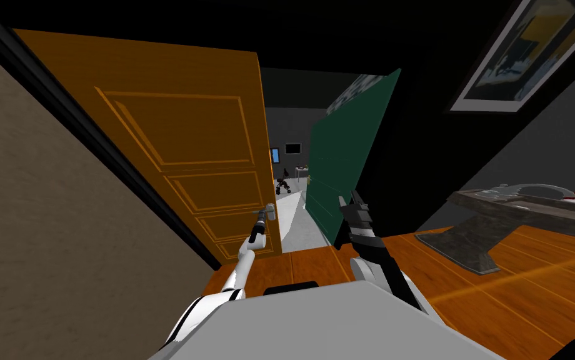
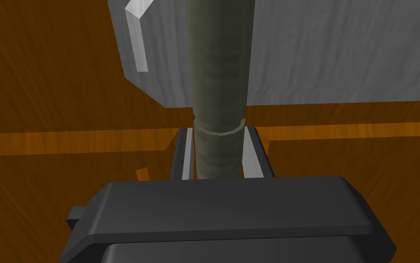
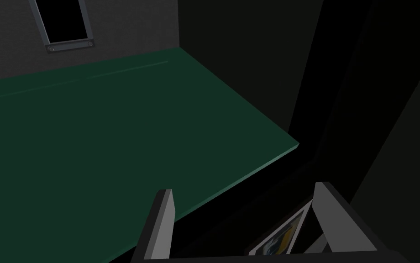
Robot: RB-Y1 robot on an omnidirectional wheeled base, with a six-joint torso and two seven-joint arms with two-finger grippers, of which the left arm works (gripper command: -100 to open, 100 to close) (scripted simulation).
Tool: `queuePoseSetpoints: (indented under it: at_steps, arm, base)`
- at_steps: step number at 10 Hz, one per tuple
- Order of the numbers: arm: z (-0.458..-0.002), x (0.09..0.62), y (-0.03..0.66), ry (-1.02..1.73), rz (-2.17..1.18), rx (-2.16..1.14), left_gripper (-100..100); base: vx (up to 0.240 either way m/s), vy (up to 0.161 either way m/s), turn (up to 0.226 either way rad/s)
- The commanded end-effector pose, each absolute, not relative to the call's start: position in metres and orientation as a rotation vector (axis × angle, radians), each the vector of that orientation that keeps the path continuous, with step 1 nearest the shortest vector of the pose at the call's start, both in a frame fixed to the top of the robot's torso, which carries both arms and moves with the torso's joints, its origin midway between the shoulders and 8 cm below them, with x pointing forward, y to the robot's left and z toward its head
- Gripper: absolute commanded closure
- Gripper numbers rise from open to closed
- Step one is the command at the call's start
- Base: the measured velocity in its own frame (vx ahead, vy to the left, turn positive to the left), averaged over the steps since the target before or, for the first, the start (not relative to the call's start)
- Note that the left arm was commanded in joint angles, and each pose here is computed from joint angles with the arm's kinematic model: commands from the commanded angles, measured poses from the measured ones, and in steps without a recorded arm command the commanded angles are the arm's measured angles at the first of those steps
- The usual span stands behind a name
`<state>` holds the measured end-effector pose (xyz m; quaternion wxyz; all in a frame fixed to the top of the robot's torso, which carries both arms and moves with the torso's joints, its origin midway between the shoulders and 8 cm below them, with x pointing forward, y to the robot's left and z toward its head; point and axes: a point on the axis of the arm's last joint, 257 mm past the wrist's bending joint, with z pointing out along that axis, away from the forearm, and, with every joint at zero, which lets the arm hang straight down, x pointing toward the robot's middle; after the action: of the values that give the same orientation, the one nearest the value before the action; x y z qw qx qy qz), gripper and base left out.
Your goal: Push the door open
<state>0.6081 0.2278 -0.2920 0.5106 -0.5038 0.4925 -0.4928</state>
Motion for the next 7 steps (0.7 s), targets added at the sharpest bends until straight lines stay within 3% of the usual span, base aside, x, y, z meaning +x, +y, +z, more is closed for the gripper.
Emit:
queuePoseSetpoints:
  at_steps: [1,3,7]
  arm:
    - [-0.292,0.608,0.228,1.185,-1.186,-1.212,100]
    - [-0.292,0.608,0.243,1.176,-1.164,-1.216,100]
    - [-0.291,0.607,0.263,1.159,-1.136,-1.222,100]
  base:
    - [0.000,0.000,0.000]
    - [0.043,-0.023,0.010]
    - [0.152,-0.053,0.032]
